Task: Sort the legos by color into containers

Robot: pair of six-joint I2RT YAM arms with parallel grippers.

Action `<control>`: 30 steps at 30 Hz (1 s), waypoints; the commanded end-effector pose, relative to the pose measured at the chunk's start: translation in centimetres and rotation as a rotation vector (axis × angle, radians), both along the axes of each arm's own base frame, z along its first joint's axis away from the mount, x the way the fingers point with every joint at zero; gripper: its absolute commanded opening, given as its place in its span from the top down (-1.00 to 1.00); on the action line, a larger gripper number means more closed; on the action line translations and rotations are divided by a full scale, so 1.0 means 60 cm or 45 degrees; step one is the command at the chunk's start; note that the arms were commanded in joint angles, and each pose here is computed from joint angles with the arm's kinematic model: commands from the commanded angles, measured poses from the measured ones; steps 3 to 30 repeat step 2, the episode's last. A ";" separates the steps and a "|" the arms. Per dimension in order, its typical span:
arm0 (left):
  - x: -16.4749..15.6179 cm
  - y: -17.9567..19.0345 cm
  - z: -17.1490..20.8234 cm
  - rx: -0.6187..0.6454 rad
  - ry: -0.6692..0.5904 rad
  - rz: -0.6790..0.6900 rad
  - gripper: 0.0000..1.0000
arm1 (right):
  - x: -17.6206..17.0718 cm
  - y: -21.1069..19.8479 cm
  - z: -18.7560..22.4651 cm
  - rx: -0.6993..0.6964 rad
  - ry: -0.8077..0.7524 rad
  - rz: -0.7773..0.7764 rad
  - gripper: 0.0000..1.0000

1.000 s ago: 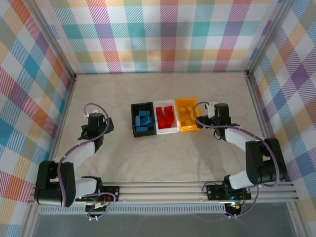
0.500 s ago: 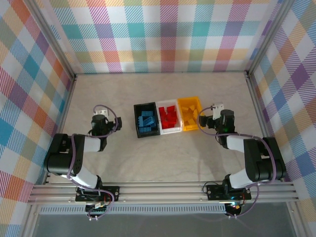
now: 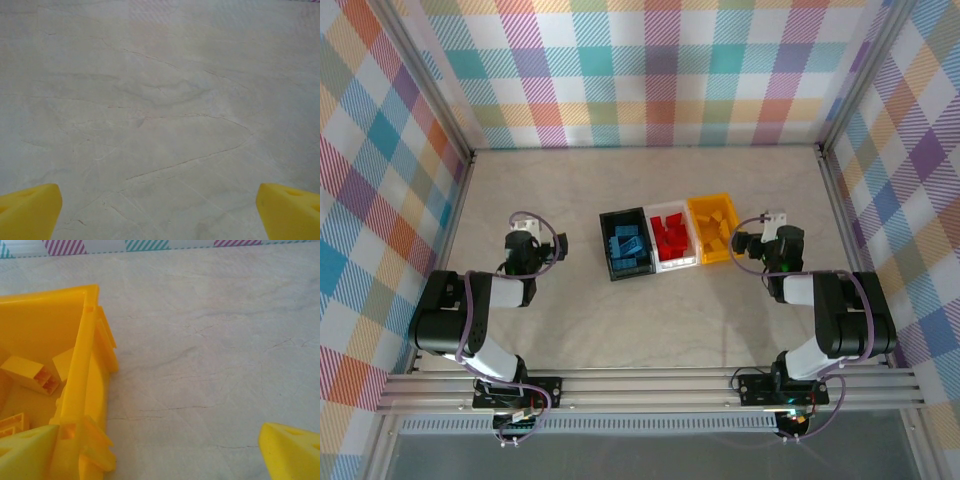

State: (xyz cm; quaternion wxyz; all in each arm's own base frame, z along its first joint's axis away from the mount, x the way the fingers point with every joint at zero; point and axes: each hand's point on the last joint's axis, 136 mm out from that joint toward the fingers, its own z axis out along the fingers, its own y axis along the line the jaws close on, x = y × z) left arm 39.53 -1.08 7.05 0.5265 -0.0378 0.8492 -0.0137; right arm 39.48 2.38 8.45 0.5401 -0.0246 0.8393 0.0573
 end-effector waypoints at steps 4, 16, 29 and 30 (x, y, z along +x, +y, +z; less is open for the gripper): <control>0.007 -0.006 0.014 0.005 -0.040 -0.028 -1.00 | 0.007 -0.001 0.013 0.030 -0.043 0.001 -0.99; 0.007 -0.006 0.014 0.005 -0.040 -0.028 -1.00 | 0.007 -0.001 0.013 0.030 -0.043 0.001 -0.99; 0.007 -0.006 0.014 0.005 -0.040 -0.028 -1.00 | 0.007 -0.001 0.013 0.030 -0.043 0.001 -0.99; 0.007 -0.006 0.014 0.005 -0.040 -0.028 -1.00 | 0.007 -0.001 0.013 0.030 -0.043 0.001 -0.99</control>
